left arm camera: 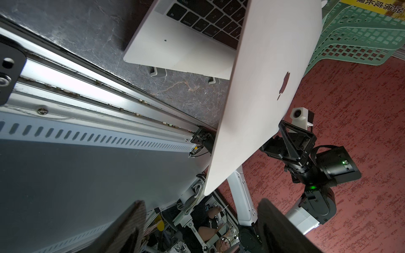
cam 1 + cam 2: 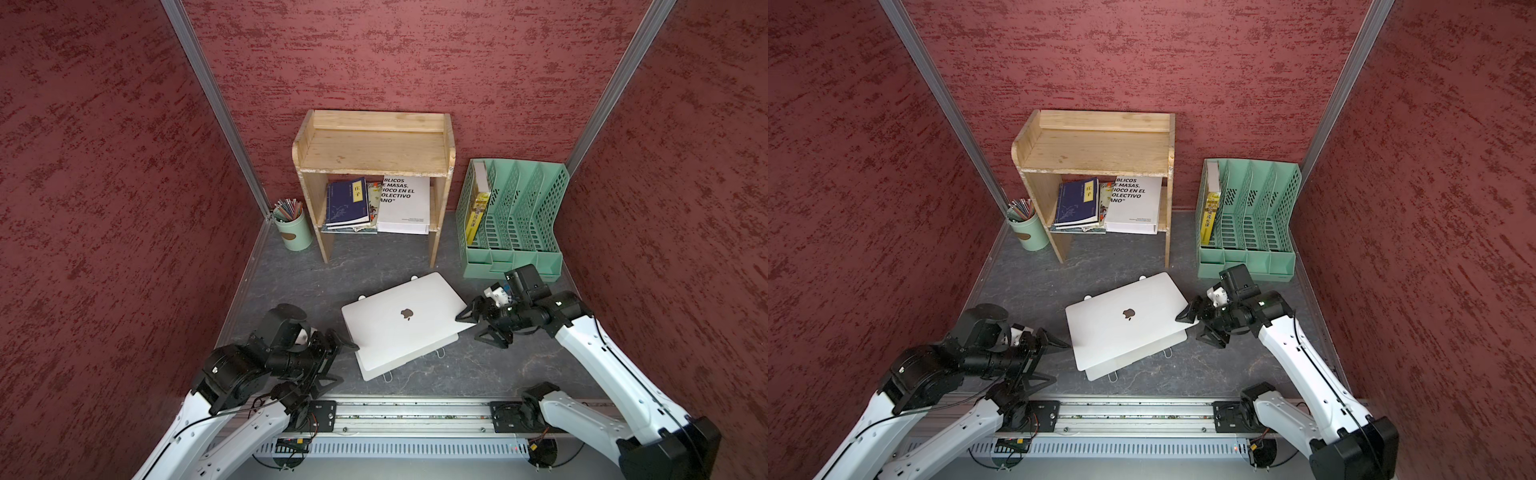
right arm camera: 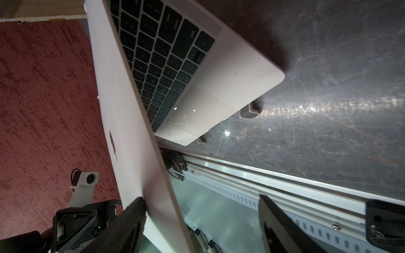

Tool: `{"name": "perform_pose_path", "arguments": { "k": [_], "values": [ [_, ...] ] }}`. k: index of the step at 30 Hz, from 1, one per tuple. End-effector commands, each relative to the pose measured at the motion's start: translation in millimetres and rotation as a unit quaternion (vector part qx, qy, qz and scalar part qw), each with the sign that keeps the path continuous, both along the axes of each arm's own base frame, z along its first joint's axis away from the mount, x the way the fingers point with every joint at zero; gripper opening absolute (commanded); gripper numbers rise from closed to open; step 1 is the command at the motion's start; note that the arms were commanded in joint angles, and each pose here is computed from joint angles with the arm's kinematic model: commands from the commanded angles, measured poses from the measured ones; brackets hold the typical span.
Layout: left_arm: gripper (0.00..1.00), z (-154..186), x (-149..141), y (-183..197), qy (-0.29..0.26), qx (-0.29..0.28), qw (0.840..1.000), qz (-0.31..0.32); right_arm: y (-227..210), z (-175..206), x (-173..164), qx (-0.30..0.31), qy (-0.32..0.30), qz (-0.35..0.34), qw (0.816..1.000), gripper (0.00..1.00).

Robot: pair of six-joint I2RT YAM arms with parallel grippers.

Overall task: Close the laptop lid and set it aside
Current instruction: Close the lid of the laptop.

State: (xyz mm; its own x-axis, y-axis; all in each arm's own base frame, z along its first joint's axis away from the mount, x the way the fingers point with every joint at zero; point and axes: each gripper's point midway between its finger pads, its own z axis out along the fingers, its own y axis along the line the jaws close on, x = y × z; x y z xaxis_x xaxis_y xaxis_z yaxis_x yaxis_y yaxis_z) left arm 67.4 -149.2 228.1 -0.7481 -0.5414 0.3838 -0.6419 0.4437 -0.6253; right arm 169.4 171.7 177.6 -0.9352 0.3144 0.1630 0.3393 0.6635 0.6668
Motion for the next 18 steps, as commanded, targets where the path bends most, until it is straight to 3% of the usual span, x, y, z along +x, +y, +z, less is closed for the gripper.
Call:
{"name": "perform_pose_path", "arguments": {
  "k": [1,8,18],
  "values": [
    [0.83,-3,3,-1,-0.007,0.002,1.0,-0.002,-6,-23,-8,-0.032,0.016,0.009,0.999,0.87],
    [0.83,-3,17,-10,-0.017,0.0,1.0,-0.001,-8,-36,-11,-0.039,0.023,0.01,0.999,0.98],
    [0.83,-2,42,-23,-0.039,-0.01,0.999,0.012,-13,-55,-7,-0.067,0.032,0.009,0.997,0.98]
  ]
}}
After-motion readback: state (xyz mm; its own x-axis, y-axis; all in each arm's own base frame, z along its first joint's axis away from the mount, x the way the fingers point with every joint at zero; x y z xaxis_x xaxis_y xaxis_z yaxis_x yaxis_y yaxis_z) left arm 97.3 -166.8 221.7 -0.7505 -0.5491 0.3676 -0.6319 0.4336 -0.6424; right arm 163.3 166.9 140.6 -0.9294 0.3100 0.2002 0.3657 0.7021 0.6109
